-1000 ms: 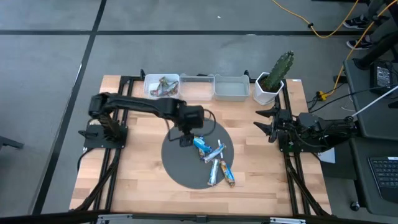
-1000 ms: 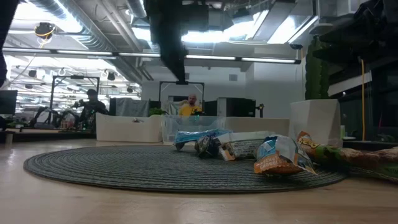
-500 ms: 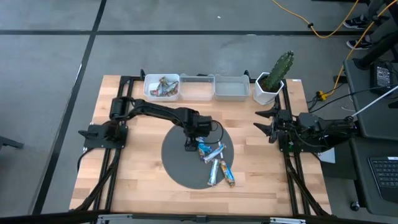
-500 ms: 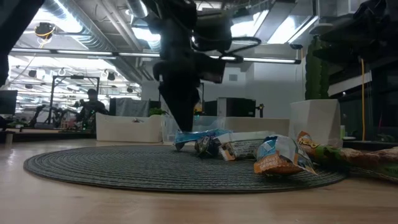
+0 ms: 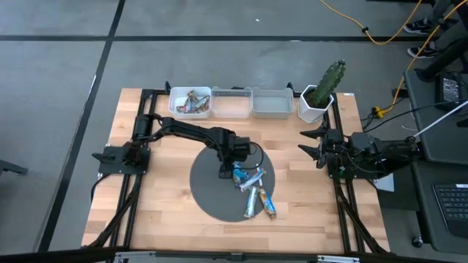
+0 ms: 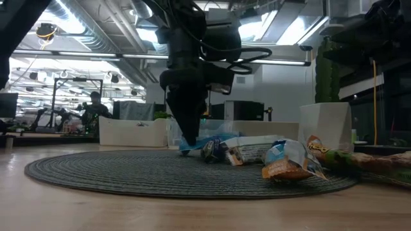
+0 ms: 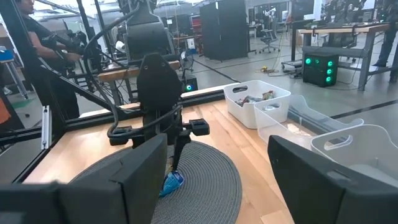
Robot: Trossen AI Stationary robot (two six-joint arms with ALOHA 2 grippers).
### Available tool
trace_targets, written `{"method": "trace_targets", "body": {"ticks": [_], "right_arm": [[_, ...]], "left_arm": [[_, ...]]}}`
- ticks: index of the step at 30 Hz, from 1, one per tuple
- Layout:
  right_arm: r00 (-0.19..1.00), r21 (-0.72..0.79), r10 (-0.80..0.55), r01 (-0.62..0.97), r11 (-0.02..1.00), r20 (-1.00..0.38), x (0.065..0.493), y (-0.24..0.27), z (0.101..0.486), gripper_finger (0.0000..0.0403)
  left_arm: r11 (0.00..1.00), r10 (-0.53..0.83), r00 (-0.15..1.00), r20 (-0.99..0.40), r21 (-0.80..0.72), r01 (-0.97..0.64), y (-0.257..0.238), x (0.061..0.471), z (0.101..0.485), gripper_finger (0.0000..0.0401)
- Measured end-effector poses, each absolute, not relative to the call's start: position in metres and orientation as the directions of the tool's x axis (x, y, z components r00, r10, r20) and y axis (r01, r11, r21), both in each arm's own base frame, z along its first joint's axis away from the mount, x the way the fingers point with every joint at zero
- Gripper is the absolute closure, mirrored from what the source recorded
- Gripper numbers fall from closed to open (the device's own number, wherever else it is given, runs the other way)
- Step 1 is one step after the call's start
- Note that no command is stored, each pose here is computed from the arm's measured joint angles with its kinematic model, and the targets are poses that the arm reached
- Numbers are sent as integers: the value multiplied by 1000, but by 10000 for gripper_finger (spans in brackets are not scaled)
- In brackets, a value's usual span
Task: Pick and place Granola Bars by type
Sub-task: Put the blue granola bar into the transparent bin
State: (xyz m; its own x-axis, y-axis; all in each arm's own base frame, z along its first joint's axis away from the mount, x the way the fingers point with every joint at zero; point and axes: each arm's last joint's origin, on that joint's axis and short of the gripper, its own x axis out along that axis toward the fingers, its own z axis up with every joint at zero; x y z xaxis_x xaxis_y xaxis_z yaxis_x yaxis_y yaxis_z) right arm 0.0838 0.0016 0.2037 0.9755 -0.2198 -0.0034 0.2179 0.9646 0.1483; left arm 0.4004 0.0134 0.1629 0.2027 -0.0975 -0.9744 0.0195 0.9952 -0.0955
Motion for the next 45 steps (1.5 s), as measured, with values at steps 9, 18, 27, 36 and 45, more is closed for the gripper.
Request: {"method": "trace_targets", "body": {"ticks": [9,18,27,36,45], "right_arm": [[975,147,-220,218,965,-4,84,2,204,123],[975,146,-220,219,965,-7,84,2,203,123],[975,145,-221,220,965,-9,84,2,203,123],[975,144,-222,221,965,-10,84,1,203,123],[975,141,-222,221,965,-10,84,2,203,123]], "left_arm": [[988,-118,202,-972,-135,-72,14,399,167,331],[985,-130,258,-957,-154,-76,13,398,249,375],[987,74,616,-784,-33,-160,29,359,410,370],[953,259,755,-602,30,-302,40,294,480,366],[870,444,713,-543,70,-488,122,277,486,371]]}}
